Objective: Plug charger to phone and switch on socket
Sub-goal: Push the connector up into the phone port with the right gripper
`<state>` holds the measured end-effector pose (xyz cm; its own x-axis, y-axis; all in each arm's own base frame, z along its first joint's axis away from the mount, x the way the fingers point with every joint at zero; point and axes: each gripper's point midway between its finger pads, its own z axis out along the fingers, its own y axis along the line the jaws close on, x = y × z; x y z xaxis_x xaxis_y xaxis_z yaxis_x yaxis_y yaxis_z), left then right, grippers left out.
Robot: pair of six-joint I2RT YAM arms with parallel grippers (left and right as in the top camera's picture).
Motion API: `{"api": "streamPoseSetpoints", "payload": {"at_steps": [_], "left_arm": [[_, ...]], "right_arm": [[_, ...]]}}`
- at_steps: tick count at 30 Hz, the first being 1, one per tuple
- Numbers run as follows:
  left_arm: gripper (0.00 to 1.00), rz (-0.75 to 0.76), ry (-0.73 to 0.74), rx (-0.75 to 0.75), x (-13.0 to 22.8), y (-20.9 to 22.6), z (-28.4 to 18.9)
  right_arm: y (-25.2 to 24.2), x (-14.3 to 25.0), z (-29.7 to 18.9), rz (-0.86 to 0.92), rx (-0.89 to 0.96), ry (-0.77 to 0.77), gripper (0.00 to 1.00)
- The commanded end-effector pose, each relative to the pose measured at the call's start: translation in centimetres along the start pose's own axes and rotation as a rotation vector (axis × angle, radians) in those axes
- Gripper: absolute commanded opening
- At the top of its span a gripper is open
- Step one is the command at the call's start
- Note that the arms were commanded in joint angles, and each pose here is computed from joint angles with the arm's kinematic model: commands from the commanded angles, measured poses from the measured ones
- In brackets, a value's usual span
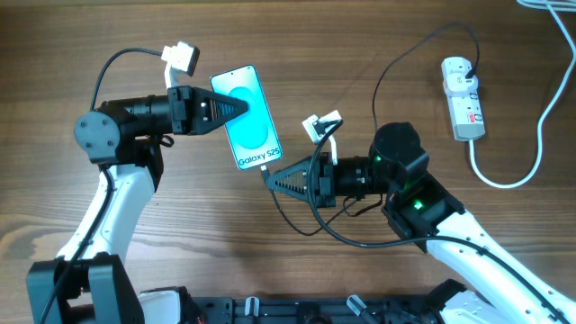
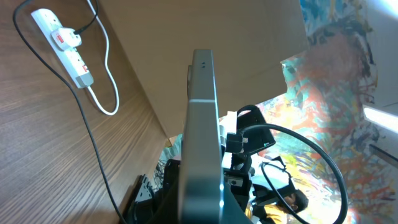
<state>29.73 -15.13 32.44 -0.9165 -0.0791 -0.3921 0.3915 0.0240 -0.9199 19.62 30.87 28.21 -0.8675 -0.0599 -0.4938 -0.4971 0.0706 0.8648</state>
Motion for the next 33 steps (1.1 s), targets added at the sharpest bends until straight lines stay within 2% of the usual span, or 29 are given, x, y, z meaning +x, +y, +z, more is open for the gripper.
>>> {"api": "streamPoseSetpoints", "payload": {"at_steps": [1, 9, 13, 22, 33], "left_arm": [[0.04, 0.043, 0.007, 0.001, 0.1, -0.7, 0.1], [0.04, 0.044, 0.007, 0.001, 0.1, -0.7, 0.1], [0.04, 0.044, 0.010, 0.000, 0.2, -0.7, 0.1], [0.04, 0.044, 0.021, -0.003, 0.3, -0.7, 0.1], [0.04, 0.063, 0.134, 0.048, 2.7, -1.6, 3.3]], "right_arm": [[0.2, -0.8, 0.1, -0.012, 0.011, -0.032, 0.05], [0.4, -1.0, 0.1, -0.014, 0.001, -0.039, 0.05], [-1.2, -0.8, 0.8, 0.034, 0.014, -0.018, 0.05], [-0.4, -1.7, 0.8, -0.015, -0.027, -0.038, 0.05], [-0.9, -3.6, -1.1, -0.043, -0.016, -0.078, 0.04]]}}
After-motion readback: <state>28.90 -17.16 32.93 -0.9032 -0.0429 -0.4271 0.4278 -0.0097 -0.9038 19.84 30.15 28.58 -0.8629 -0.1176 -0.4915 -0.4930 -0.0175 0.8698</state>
